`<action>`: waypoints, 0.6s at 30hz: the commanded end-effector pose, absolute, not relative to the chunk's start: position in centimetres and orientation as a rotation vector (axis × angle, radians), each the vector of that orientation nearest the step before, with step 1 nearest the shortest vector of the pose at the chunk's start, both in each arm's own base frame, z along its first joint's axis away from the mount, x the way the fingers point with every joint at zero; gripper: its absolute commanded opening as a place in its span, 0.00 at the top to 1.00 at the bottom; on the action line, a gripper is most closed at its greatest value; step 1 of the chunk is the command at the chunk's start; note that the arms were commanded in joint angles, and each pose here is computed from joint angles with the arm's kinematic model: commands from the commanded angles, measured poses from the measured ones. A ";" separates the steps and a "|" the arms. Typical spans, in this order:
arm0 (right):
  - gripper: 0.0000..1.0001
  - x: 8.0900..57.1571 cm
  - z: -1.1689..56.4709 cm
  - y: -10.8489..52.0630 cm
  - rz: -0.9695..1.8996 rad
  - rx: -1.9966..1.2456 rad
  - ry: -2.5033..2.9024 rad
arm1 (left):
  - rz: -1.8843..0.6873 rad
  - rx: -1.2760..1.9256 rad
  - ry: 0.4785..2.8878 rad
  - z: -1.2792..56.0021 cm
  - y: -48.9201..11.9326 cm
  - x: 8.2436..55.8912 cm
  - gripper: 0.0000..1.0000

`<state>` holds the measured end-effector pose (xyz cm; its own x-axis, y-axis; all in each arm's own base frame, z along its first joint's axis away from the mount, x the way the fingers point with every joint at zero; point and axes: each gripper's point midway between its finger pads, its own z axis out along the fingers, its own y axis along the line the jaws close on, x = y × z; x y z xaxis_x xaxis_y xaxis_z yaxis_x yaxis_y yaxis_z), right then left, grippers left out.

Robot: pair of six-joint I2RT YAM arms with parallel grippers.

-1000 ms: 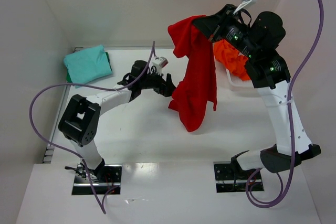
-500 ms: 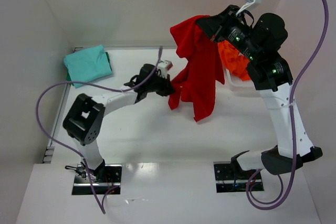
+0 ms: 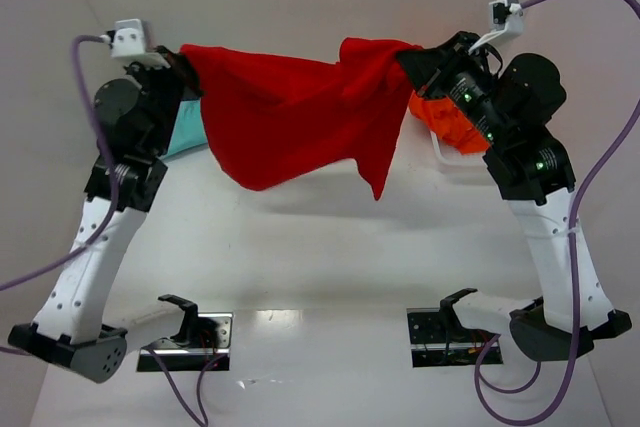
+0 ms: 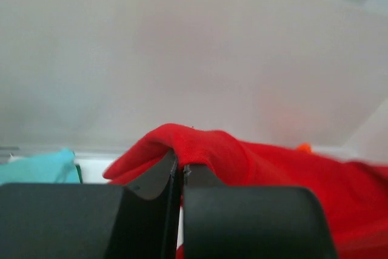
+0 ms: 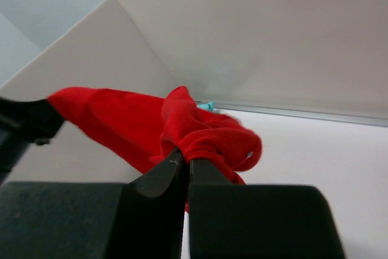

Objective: Fold and stack the t-shirts
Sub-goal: Flatten out the tshirt

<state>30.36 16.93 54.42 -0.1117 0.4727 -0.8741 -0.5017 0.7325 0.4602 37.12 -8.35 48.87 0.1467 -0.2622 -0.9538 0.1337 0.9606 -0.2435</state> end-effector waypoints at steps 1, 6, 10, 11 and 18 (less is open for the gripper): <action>1.00 29.4 56.1 16.0 0.794 -0.021 1.389 | -0.175 -0.183 1.284 53.2 -4.9 33.5 1.00; 1.00 28.8 56.6 15.1 0.777 0.004 1.372 | -0.168 -0.226 1.182 56.3 -3.0 29.9 1.00; 1.00 28.3 56.8 14.6 0.767 0.019 1.360 | -0.153 -0.239 1.163 56.8 -2.4 29.0 1.00; 1.00 28.5 56.5 14.7 0.765 0.020 1.369 | -0.153 -0.239 1.163 56.8 -2.4 29.0 1.00; 1.00 28.5 55.8 14.7 0.763 0.021 1.383 | -0.147 -0.235 1.157 57.3 -2.3 28.6 1.00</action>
